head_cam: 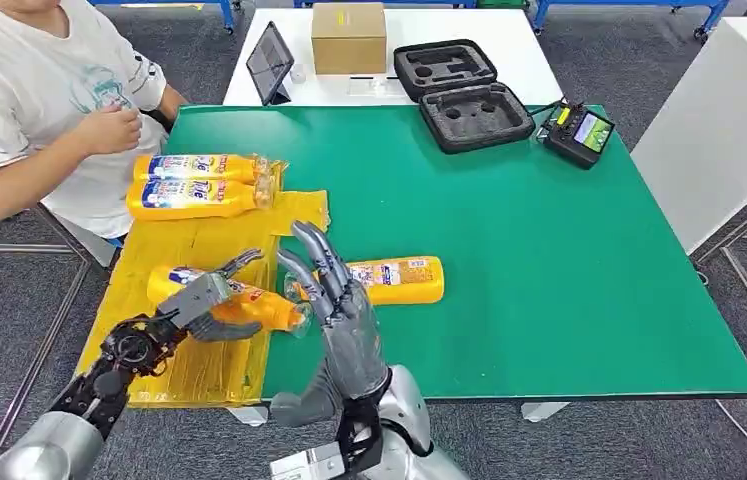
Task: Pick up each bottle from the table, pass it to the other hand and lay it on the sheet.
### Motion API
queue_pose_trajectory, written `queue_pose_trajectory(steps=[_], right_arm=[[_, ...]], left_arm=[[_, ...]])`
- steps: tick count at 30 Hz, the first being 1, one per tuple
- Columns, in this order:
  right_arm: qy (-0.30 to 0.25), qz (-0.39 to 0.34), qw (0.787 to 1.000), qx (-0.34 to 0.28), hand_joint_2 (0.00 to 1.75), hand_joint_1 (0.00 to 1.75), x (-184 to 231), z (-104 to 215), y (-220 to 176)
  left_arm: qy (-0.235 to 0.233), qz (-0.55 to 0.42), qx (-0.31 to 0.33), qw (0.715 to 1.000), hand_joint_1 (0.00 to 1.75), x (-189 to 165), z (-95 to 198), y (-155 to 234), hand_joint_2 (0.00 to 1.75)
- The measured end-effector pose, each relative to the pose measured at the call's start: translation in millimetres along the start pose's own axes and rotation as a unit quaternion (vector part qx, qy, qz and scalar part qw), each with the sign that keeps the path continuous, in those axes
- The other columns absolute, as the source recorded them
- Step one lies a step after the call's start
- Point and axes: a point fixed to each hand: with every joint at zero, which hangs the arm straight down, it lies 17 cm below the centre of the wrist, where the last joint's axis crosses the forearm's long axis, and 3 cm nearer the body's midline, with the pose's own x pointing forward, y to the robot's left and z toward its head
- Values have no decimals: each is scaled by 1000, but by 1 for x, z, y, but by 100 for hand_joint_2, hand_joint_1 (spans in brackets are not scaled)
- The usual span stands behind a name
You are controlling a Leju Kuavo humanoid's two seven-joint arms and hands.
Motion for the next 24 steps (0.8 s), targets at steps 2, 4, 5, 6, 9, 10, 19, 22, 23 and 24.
queue_pose_trajectory(steps=[2,4,5,6,9,10,19,22,23,24], right_arm=[[-1,2,1000,4,0,0,0,1,2],[2,3,1000,5,0,0,-2,3,2],[4,3,1000,5,0,0,-3,4,3],[5,3,1000,6,0,0,-3,4,3],[8,3,1000,8,0,0,-5,6,4],[9,3,1000,8,0,0,-6,7,4],[13,2,1000,12,0,0,-7,9,6],[13,2,1000,12,0,0,-7,9,6],[13,2,1000,12,0,0,-8,9,6],[13,2,1000,12,0,0,-8,9,6]], left_arm=[[-4,53,14,999,0,5,1,6,0],[-8,84,23,996,0,9,3,12,0],[-11,95,28,995,0,11,5,14,0],[-14,105,33,994,0,12,6,16,0],[-25,120,49,991,0,16,10,23,0],[-31,123,57,990,0,18,11,25,0],[-43,131,73,988,0,22,15,29,0],[-44,132,74,988,0,22,15,29,0],[-44,132,75,987,0,22,16,29,0],[-45,130,81,987,0,22,16,31,0]])
